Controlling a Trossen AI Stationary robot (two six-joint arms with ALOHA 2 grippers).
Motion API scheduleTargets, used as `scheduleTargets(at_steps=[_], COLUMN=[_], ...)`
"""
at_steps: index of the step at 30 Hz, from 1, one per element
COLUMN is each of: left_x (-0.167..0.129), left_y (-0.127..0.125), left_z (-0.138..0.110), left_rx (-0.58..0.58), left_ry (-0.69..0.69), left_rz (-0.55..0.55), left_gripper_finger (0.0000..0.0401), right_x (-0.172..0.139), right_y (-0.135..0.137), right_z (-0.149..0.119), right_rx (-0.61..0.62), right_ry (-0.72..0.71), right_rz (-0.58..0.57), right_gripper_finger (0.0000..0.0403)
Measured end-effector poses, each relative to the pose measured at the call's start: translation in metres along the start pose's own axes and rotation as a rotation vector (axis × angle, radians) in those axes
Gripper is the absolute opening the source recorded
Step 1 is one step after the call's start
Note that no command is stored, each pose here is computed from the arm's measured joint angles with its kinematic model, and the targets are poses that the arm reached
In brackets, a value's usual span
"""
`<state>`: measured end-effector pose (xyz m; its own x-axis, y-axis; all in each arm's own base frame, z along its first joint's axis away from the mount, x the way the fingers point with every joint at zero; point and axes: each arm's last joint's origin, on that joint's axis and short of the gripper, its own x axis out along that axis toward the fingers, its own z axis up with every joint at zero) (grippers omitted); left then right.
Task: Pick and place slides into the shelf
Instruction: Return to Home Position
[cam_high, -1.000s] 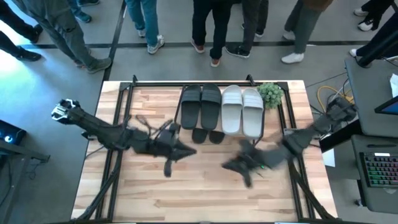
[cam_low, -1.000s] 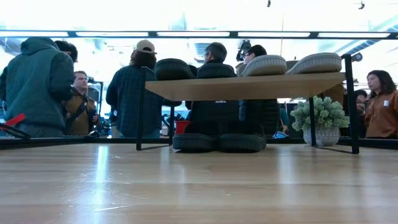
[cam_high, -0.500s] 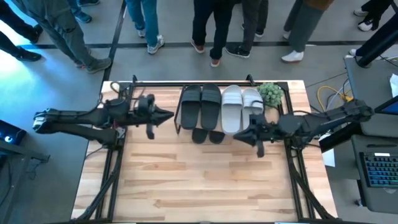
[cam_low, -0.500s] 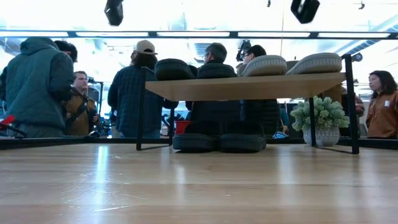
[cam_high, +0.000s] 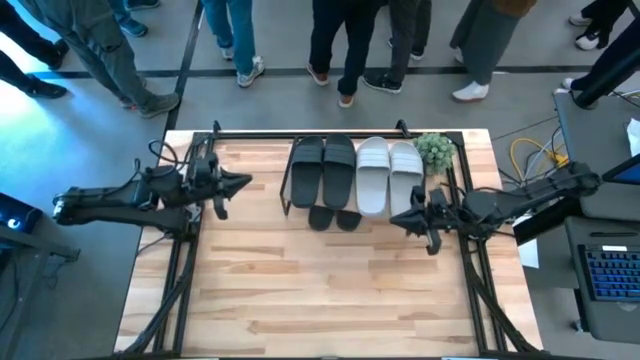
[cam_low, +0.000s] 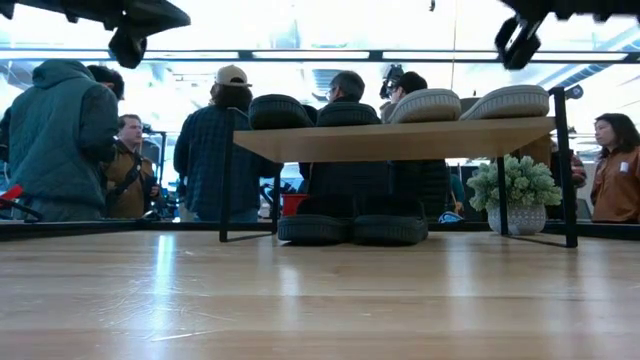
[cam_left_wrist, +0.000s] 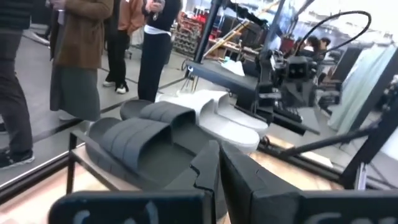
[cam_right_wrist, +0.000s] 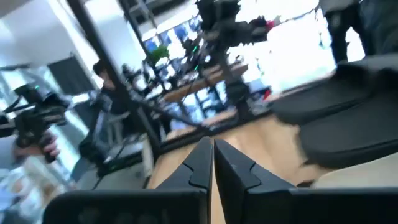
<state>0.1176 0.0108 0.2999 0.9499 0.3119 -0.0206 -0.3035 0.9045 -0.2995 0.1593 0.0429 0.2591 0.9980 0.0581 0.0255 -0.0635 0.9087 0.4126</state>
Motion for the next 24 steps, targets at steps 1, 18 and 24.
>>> scheduleTargets(at_steps=[1,18,24], left_x=[-0.003,-0.05,-0.048], left_y=[0.001,0.021,0.027], left_z=[0.0,-0.017,-0.044], left_rx=[0.011,0.013,0.057], left_ry=[0.006,-0.071,-0.089], left_rz=[-0.007,-0.044,-0.115], left_gripper_finger=[0.0,0.0,0.0], right_x=[-0.002,-0.046,-0.052], right_y=[-0.002,-0.034,-0.035], right_z=[-0.003,-0.048,-0.05], right_rx=[-0.017,-0.115,-0.13], right_ry=[-0.024,-0.226,-0.243], right_rz=[0.001,0.097,0.144], right_gripper_finger=[0.0009,0.0009,0.0009])
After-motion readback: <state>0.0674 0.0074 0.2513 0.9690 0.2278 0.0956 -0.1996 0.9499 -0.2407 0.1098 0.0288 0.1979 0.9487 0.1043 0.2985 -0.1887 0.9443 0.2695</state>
